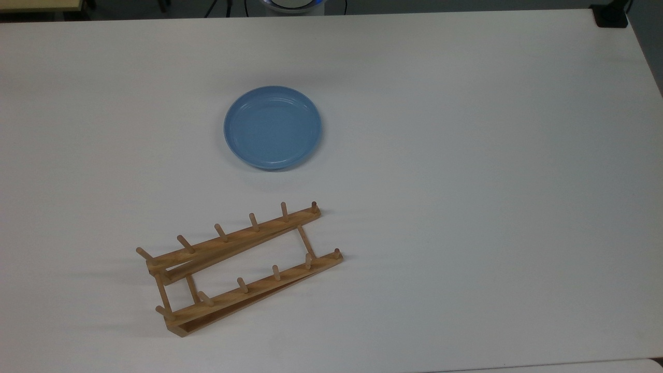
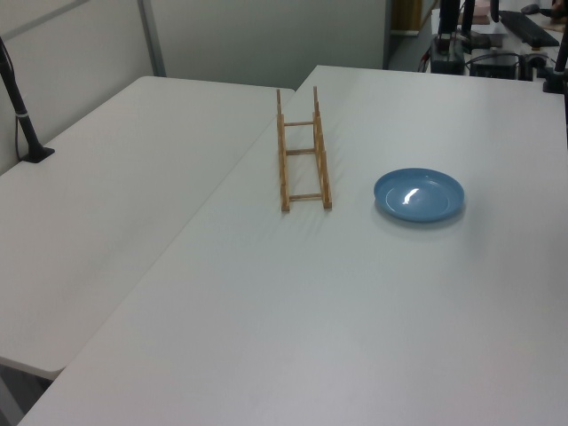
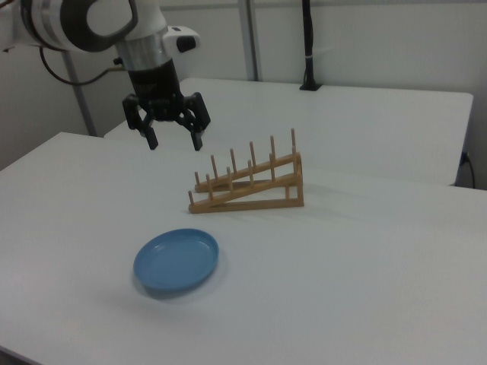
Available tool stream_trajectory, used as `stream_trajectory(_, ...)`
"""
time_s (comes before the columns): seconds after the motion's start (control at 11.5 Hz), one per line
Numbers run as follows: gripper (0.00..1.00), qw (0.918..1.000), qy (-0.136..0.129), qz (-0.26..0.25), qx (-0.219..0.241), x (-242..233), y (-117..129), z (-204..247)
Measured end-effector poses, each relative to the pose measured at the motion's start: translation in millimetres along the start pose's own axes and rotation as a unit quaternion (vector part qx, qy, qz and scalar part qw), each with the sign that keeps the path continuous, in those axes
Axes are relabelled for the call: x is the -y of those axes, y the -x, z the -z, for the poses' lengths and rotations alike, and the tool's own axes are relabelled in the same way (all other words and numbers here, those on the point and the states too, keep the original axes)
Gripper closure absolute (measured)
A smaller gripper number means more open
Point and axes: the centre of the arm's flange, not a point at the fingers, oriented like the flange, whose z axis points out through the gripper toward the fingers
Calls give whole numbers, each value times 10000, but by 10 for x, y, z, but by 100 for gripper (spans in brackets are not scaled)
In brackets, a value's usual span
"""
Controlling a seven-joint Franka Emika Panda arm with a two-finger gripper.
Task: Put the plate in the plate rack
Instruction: 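Move the gripper from rest toward the light blue plate, then lower the open gripper onto the rim of the blue plate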
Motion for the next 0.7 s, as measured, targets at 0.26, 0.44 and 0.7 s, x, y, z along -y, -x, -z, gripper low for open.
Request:
stream_trajectory(0.26,1,9987,247,175,406,-93,39,-347)
stream_trajectory(0.44,4,9987,259,184,407,-123,-13,-685)
stream_trajectory(0.7,4,9993,380,12,36,-129,-92,-1256)
